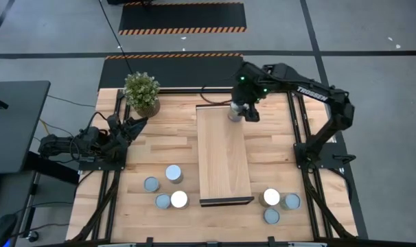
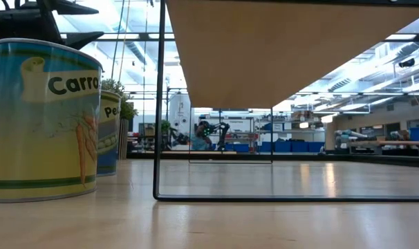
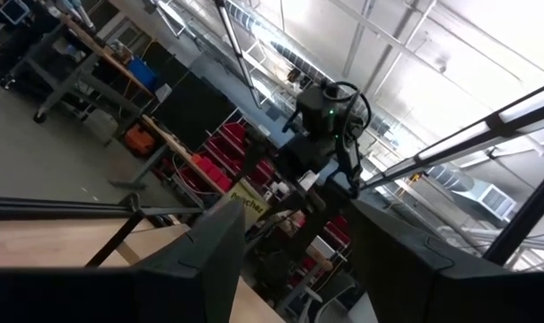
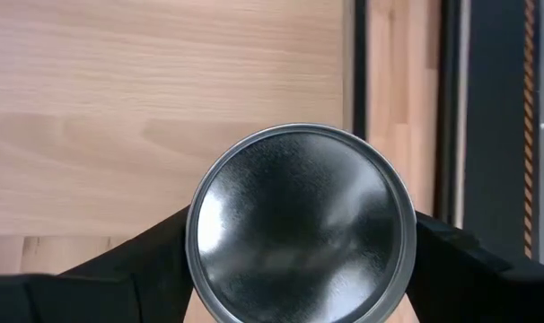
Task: Pick and place cans onto a shelf
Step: Put the canned peaches on the shelf, then put the large canned peas on the shelf
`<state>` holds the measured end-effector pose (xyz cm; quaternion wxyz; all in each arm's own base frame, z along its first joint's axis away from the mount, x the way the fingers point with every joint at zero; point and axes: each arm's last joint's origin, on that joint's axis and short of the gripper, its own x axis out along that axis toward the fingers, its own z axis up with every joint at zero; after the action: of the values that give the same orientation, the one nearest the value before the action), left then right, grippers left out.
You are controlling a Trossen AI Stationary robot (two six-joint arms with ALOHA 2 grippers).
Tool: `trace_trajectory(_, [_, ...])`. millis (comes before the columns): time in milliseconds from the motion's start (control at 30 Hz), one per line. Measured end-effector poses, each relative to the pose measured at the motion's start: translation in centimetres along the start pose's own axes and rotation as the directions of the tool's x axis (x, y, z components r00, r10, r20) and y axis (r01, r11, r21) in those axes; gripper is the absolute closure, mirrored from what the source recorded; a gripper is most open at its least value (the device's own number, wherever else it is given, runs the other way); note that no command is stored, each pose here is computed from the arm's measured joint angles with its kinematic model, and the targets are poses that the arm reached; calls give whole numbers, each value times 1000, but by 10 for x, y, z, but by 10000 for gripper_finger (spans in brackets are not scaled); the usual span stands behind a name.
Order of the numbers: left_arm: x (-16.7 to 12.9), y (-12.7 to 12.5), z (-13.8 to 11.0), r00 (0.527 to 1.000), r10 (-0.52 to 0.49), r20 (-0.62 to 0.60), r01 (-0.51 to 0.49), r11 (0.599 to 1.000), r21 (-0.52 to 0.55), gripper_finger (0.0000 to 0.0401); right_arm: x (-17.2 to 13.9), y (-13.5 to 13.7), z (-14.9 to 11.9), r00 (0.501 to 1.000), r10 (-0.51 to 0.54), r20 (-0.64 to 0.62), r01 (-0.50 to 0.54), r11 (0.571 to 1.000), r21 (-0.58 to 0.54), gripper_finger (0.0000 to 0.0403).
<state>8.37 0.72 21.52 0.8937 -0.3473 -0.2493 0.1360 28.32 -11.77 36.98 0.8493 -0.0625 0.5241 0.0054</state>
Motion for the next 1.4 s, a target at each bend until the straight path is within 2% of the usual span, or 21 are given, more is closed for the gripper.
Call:
trace_trajectory(300, [0, 0, 0, 1000, -3, -3, 3, 1000, 2, 197, 16, -2, 6, 1000, 15, -21, -15, 1000, -14, 73])
trace_trajectory(533, [0, 1, -2, 1000, 19, -14, -19, 1000, 14, 192, 20, -5, 6, 1000, 11, -21, -11, 1000, 0, 16])
trace_trajectory(633, [0, 3, -3, 999, 32, -30, -31, 999, 28, 177, 20, -5, 7, 1000, -2, -16, 2, 1000, -2, 10])
trace_trajectory(867, [0, 4, -6, 997, 42, -61, -37, 997, 69, 137, 3, -2, 15, 998, -58, 8, 58, 998, -22, 9])
trace_trajectory(1133, [1, -9, 10, 988, 68, -141, -39, 980, 197, 141, -18, 6, 23, 996, -76, 37, 78, 996, -44, 5])
trace_trajectory(1200, [1, -13, 14, 973, 82, -215, -33, 974, 225, 142, -25, 11, 28, 995, -80, 56, 83, 996, -45, 5])
trace_trajectory(1267, [1, -15, 12, 935, 99, -340, -19, 973, 230, 142, -32, 16, 32, 993, -82, 81, 85, 996, -32, 5])
trace_trajectory(1400, [1, -16, 3, 790, 131, -600, -4, 978, 208, 142, -44, 36, 43, 985, -131, 109, 138, 989, -59, 7])
